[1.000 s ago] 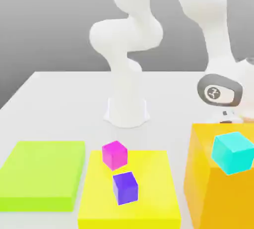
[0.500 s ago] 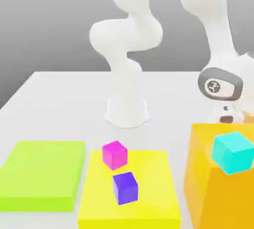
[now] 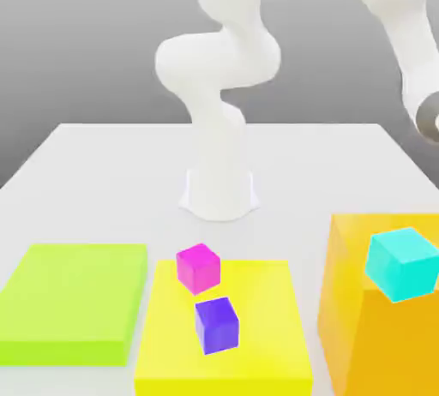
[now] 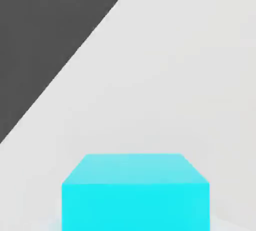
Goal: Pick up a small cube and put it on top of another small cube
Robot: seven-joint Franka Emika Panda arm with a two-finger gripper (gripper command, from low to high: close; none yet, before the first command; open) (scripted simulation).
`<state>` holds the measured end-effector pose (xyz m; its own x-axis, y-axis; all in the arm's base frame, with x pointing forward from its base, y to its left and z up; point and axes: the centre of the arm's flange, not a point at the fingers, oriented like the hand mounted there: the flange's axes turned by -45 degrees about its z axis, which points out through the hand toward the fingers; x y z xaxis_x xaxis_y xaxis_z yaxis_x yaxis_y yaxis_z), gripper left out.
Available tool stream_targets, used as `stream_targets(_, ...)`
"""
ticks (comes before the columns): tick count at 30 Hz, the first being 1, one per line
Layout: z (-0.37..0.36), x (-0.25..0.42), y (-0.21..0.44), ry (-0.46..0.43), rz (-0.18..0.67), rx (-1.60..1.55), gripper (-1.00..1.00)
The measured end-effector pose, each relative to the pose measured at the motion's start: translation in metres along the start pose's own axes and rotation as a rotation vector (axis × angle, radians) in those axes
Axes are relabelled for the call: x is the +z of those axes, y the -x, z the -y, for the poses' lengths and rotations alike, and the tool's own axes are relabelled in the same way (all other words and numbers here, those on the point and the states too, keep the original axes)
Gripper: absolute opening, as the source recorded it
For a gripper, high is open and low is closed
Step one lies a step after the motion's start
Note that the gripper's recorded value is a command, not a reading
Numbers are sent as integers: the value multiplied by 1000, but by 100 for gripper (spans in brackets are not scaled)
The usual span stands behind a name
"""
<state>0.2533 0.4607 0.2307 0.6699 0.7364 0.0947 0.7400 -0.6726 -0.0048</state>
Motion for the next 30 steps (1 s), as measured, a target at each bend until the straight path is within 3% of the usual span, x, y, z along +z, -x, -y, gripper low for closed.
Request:
stream_targets(9,-10,-84,-60,135,-123,-376,-100)
stream_targets(16,-162,-123,-59,220,-50,-314,-100)
stream_targets(24,-342,-171,11,251,44,-161,-100)
stream_targets(30,-410,-165,119,193,72,337,-100)
